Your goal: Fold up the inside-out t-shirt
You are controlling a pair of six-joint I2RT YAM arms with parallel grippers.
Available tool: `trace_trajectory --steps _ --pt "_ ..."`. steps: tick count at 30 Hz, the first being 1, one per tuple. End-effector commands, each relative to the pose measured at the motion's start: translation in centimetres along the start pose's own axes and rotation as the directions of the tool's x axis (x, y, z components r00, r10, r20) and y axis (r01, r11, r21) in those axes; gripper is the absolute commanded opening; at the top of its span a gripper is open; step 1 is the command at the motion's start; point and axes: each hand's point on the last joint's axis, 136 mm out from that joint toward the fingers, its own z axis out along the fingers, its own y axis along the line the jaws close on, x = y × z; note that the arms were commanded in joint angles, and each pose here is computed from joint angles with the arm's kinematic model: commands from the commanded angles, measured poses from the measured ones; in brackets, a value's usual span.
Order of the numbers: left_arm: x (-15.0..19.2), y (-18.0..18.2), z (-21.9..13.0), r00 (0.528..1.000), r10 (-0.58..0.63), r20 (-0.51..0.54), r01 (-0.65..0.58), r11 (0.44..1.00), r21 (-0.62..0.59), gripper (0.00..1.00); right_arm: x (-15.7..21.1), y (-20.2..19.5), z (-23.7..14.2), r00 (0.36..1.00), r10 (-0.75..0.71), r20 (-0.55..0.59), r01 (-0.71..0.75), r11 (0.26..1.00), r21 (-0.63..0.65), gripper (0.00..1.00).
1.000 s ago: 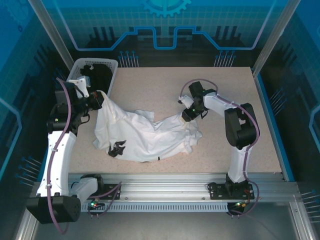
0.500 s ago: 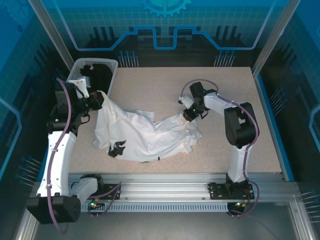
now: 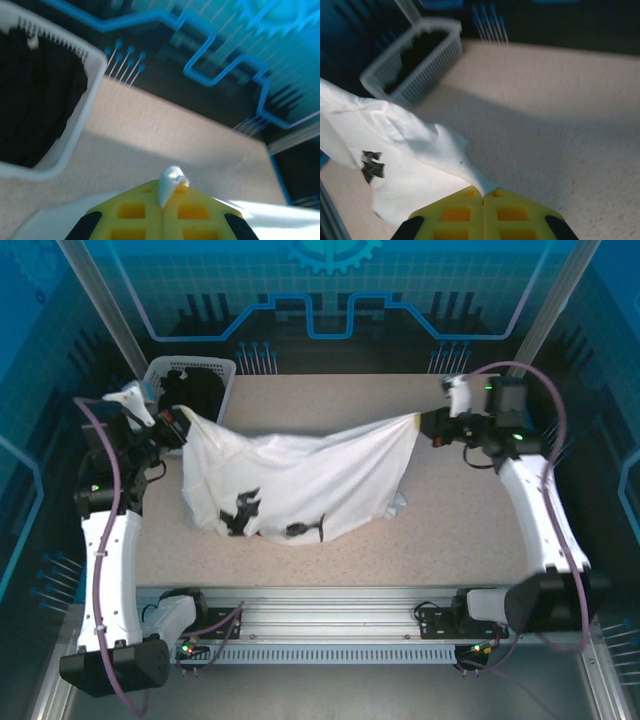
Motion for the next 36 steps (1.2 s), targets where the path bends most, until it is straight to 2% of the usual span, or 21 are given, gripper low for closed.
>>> trace_trajectory --steps 1,4,7,10,12,15,17,23,27,29,32,36 --pt "-6.7 -5.3 -5.6 0.979 -0.026 0.203 -0.001 0.991 0.135 0.00 -5.0 3.8 -6.0 0.983 0.019 0.181 -0.009 0.998 -0.056 0.00" --pt "-10.9 -7.2 -10.2 0.942 -0.014 0.334 -0.029 0.992 0.122 0.00 -8.1 5.4 -11.6 0.947 -0.054 0.315 0.036 0.997 0.065 0.00" --pt "-14.0 -9.5 -14.3 0.897 0.044 0.439 -0.087 0.993 0.078 0.00 -9.8 7.1 -15.8 0.913 -0.141 0.384 0.073 0.980 0.186 0.00" --pt "-15.6 -10.7 -15.7 0.878 0.066 0.475 -0.110 0.992 0.065 0.00 -10.7 8.1 -18.2 0.891 -0.200 0.408 0.091 0.958 0.270 0.00" --pt "-16.1 -10.5 -15.0 0.881 0.052 0.470 -0.098 0.992 0.074 0.00 -11.2 7.8 -18.7 0.885 -0.221 0.410 0.091 0.946 0.312 0.00" --pt "-16.2 -8.7 -12.1 0.899 0.010 0.439 -0.055 0.994 0.090 0.00 -11.7 5.8 -17.2 0.897 -0.184 0.402 0.059 0.951 0.304 0.00" --pt "-15.6 -7.4 -9.3 0.913 0.019 0.407 -0.053 0.996 0.074 0.00 -12.1 3.8 -15.3 0.909 -0.147 0.389 0.033 0.958 0.285 0.00" --pt "-12.9 -5.7 1.9 0.972 0.087 0.219 -0.093 0.996 0.015 0.00 -13.0 -2.7 -8.7 0.944 -0.106 0.312 -0.004 0.942 0.335 0.00" --pt "-12.9 -4.3 6.0 0.984 0.065 0.167 -0.066 0.998 -0.003 0.00 -13.7 -5.0 -6.5 0.957 -0.104 0.272 -0.003 0.930 0.367 0.00" --pt "-13.1 -4.6 6.1 0.983 0.064 0.170 -0.066 0.998 0.006 0.00 -14.0 -5.1 -6.6 0.959 -0.114 0.260 0.006 0.924 0.381 0.00" --pt "-13.7 -5.9 3.9 0.973 0.079 0.216 -0.088 0.995 0.036 0.00 -14.4 -4.0 -8.3 0.949 -0.152 0.276 0.027 0.912 0.410 0.00" --pt "-14.5 -8.8 -2.0 0.939 0.106 0.326 -0.138 0.987 0.077 0.00 -14.5 -1.2 -12.1 0.925 -0.215 0.315 0.051 0.888 0.456 0.00"
